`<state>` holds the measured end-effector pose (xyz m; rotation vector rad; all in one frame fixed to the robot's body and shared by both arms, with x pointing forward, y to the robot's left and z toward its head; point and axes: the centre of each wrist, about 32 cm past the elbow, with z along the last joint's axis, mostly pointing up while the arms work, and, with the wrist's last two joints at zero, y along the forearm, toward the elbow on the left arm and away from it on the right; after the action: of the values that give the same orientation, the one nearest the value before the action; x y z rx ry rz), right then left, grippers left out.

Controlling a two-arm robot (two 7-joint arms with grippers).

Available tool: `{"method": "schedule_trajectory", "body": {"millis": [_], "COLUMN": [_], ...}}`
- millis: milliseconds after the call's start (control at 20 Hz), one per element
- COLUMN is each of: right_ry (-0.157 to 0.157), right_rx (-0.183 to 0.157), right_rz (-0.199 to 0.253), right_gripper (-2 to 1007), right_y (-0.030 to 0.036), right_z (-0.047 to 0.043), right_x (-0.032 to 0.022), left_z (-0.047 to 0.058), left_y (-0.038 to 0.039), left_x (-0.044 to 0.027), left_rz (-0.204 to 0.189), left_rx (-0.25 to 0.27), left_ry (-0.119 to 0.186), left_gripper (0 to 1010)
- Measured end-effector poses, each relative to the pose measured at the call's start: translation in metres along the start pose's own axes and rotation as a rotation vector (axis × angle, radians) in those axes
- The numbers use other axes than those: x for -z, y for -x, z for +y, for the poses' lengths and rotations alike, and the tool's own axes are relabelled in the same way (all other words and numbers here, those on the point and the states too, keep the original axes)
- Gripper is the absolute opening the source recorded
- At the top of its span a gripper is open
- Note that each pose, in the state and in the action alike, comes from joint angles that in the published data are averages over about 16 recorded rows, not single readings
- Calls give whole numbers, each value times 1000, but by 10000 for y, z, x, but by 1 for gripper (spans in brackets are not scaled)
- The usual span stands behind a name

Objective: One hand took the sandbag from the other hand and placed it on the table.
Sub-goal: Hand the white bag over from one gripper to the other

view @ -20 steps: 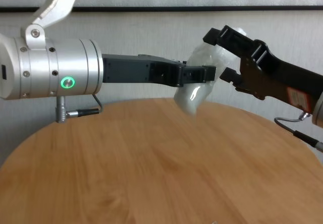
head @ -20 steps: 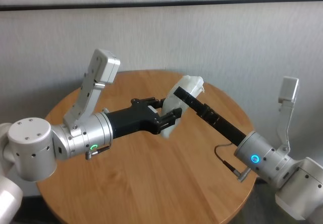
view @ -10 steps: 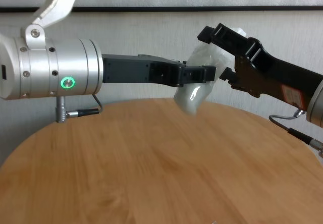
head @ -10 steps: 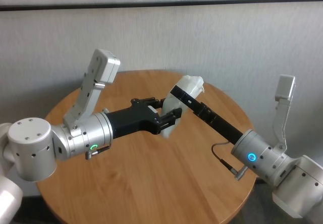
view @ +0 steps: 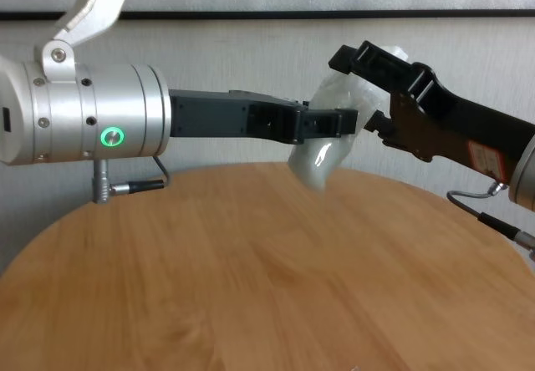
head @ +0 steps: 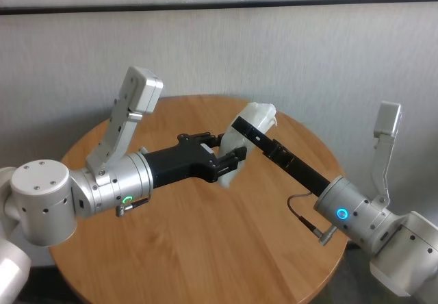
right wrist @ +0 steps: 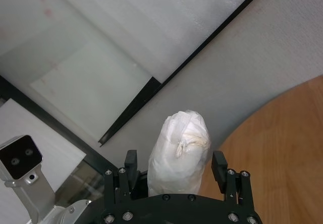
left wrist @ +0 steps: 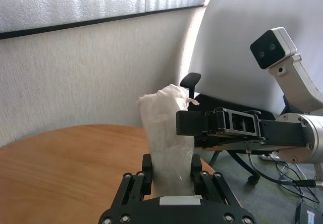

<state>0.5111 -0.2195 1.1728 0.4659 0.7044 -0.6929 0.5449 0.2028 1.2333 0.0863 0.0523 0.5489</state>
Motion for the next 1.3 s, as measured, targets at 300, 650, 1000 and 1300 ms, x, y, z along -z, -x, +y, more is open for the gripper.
{"method": "schedule_trajectory", "body": {"millis": [300,650,1000,1300], "right_ry": [-1,-1,-1,-3], "right_rx": [0,0,0,-1], "right_rz": [0,-1,-1,-3], "right_gripper": [770,611,561,561], "right_y": [-1,-1,0,2], "right_z": [-5,-9,-10,-13], "right_x": [-1,-2,-3,-2], "left_z": [0,0,0,0], "left_y": [0,0,0,0], "left_x": [0,0,0,0], "left_rz": [0,0,0,0], "left_rx": [0,0,0,0], "left_ry": [0,0,0,0], "left_gripper": [470,470,470,470]}}
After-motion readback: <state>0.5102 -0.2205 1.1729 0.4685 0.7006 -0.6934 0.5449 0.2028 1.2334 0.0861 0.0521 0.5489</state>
